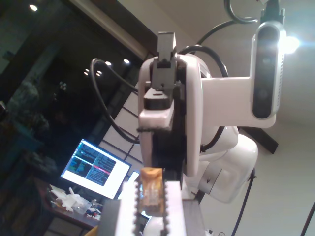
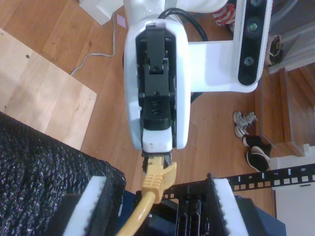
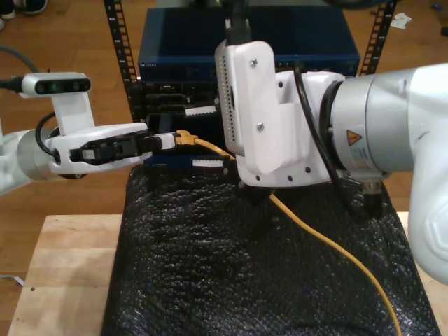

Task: Grab the cable and plug it in

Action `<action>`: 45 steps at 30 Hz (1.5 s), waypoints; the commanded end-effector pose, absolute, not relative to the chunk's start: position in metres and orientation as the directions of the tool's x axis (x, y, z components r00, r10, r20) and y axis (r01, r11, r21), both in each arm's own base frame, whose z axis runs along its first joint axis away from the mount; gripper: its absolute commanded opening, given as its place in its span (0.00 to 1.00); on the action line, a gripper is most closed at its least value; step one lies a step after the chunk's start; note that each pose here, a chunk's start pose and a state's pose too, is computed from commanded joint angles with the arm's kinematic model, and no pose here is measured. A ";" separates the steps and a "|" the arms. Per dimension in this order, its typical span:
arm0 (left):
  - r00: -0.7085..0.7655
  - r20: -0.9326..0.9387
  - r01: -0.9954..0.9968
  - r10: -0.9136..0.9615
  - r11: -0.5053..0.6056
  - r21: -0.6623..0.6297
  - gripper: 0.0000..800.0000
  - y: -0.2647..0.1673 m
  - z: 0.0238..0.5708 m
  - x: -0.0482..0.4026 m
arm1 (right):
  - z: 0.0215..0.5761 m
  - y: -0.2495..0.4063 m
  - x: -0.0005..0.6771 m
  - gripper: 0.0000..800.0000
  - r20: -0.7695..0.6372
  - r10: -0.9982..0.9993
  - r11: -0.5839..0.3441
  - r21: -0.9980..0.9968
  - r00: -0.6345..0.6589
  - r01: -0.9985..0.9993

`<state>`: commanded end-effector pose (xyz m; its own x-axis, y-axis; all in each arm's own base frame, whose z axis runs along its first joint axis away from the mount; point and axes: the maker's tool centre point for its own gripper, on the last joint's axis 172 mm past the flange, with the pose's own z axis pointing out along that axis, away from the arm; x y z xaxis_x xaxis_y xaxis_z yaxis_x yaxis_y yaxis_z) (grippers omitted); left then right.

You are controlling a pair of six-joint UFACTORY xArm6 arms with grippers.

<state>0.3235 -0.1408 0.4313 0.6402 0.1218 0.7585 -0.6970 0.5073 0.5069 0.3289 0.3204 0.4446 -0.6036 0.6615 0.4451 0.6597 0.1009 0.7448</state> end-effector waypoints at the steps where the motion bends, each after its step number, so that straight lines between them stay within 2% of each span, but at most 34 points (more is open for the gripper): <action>1: 0.640 0.758 -0.697 0.122 0.507 0.507 0.02 -0.141 0.431 0.323 | 0.445 0.320 0.329 0.58 0.445 0.661 0.101 0.745 -0.604 0.660; 6: 0.642 0.757 -0.692 0.122 0.518 0.503 0.02 -0.140 0.433 0.321 | 0.445 0.325 0.324 0.54 0.445 0.653 0.110 0.745 -0.613 0.658; 8: 0.642 0.757 -0.691 0.122 0.519 0.503 0.02 -0.140 0.433 0.321 | 0.445 0.327 0.322 0.48 0.445 0.649 0.114 0.745 -0.617 0.658; 12: 0.642 0.757 -0.691 0.122 0.519 0.503 0.02 -0.140 0.433 0.321 | 0.445 0.327 0.322 0.45 0.445 0.648 0.115 0.745 -0.618 0.657; 34: 0.704 0.705 -0.624 0.086 0.548 0.556 0.02 -0.138 0.431 0.320 | 0.442 0.328 0.322 0.44 0.444 0.649 0.119 0.743 -0.617 0.659; 40: 0.705 0.704 -0.624 0.086 0.548 0.557 0.02 -0.138 0.430 0.320 | 0.442 0.328 0.322 0.31 0.445 0.649 0.117 0.743 -0.617 0.659; 45: 0.707 0.702 -0.622 0.087 0.549 0.558 0.02 -0.138 0.429 0.320 | 0.442 0.328 0.322 0.29 0.448 0.649 0.115 0.742 -0.615 0.661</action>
